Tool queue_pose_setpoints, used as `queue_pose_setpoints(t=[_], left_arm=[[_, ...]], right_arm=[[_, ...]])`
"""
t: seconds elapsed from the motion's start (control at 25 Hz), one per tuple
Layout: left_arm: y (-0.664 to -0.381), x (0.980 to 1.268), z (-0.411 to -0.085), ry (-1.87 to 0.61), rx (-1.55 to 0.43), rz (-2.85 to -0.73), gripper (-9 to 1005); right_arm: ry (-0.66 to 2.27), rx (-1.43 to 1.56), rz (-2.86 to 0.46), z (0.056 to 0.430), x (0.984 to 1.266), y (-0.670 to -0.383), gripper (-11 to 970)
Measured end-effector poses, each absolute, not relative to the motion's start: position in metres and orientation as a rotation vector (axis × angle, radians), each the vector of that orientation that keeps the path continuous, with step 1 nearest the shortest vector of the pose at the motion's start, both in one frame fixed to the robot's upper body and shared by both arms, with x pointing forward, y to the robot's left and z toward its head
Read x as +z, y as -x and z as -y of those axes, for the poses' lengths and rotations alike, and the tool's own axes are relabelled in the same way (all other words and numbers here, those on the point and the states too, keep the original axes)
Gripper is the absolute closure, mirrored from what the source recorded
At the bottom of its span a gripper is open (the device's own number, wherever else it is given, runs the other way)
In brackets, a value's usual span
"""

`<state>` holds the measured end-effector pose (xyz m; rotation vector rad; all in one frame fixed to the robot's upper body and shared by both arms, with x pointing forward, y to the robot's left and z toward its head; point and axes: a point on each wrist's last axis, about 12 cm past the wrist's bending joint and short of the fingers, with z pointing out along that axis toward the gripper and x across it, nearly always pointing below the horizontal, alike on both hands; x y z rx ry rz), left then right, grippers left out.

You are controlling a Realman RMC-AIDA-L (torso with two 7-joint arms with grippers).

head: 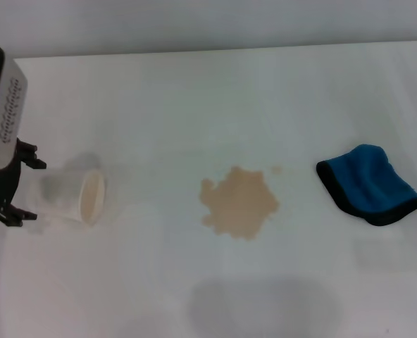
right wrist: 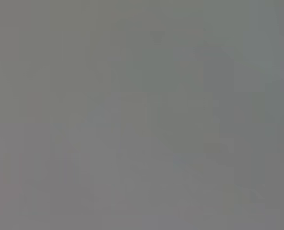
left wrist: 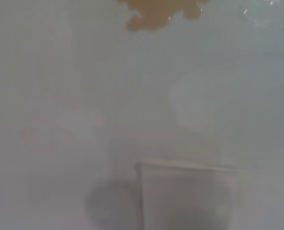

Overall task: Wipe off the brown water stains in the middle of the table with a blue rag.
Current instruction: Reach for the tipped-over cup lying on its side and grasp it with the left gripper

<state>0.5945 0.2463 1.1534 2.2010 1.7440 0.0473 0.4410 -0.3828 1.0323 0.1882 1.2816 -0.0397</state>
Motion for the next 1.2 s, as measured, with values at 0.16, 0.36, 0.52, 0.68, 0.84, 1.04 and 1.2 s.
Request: queue_pose_setpoints(t=[0.16,0.36,0.52,0.68,0.84,1.04,1.2], left_arm=[[-0.599,1.146,-0.244,-2.182,0.088,-1.734,141],[-0.602,1.139,-0.238,-2.151,0.09,-1.718,142],[-0.602,1.136,-0.231,-2.143,0.065,-1.708,142],[-0.603,1.125,-0.224,-2.143,0.04,-1.704,141],[-0.602,1.116,-0.22,-2.141,0.031,-1.705,141],[-0.605,1.103,-0.214,-2.118,0.057,-1.692,141],[-0.605,1.102,-0.212,-2.071,0.039,-1.689,140]], right_arm=[[-0.228,-0.002,-1.272,0.389,1.033,-0.437,87],[-0.248,-0.009,-1.236,0.397,1.037,-0.431,88],[-0.247,0.0,-1.215,0.402,1.042,-0.432,88],[-0.242,0.004,-1.211,0.403,1.043,-0.433,88],[-0.226,0.005,-1.21,0.404,1.044,-0.434,88],[-0.219,0.001,-1.214,0.405,1.045,-0.434,88],[-0.219,0.0,-1.219,0.406,1.044,-0.434,88]])
